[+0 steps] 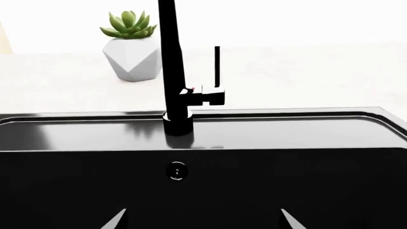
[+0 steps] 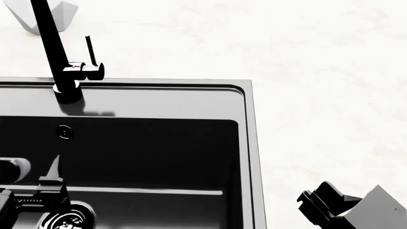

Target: Pick the pan and sponge and place them into the sink. Then turn on the water.

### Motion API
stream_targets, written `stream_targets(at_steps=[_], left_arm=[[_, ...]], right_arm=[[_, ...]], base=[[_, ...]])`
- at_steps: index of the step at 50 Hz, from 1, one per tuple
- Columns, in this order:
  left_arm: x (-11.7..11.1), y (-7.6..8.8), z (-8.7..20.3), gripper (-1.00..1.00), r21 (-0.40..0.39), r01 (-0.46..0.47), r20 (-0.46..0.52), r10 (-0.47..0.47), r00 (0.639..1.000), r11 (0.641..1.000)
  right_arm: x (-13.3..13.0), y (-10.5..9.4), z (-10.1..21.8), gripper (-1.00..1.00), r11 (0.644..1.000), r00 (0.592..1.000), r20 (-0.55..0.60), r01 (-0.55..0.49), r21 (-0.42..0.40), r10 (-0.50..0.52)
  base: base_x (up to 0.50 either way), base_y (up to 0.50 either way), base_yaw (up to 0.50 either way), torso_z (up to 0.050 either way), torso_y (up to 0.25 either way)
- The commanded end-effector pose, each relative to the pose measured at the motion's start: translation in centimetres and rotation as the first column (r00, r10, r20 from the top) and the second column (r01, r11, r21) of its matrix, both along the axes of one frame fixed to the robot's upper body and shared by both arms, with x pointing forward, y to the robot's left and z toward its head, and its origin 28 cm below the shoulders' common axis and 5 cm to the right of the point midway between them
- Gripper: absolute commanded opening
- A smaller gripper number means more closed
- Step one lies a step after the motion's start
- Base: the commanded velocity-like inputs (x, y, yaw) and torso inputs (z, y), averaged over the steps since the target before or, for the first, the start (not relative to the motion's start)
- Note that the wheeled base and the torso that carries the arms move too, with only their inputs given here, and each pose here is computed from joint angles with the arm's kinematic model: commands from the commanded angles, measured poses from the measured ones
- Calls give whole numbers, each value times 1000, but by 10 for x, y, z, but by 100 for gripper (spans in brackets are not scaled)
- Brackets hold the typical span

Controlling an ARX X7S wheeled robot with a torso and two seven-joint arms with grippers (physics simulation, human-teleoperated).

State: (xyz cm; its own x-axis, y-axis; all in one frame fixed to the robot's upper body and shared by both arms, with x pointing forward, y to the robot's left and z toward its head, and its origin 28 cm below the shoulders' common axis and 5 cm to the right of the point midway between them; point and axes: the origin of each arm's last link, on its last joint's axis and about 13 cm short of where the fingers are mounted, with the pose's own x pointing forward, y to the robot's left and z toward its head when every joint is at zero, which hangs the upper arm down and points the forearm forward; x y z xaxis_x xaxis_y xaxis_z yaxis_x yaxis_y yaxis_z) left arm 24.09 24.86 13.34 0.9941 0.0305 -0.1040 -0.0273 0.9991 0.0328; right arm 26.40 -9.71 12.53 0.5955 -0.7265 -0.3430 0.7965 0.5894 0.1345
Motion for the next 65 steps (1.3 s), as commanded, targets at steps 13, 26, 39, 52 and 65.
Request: stream_targets(at_steps=[13,26,39,52,65], left_arm=[[-1,2,-6,100,-3,1,-9,-1,1000,1000],[1,-1,-7,100,0,-1,-13,1,1000,1000],[0,2,-8,100,-3,-2,-15,2,1000,1000],[-1,4,-8,100,-6,-2,-15,2,1000,1000],[0,5,-8,100,-6,-7,-15,7,1000,1000]], right_arm=[[10,-12,-24,100,996,995,-78,70,49,-66],[7,-12,-42,100,990,989,-116,104,90,-94],[5,-12,-35,-100,992,990,-108,103,73,-95],[2,-9,-5,-100,980,980,-31,-195,-25,194],[7,-14,16,-100,810,809,59,-576,-111,584]], base=[[0,0,0,0,0],[0,0,0,0,0],[1,0,0,0,0],[0,-1,0,0,0],[0,0,0,0,0]])
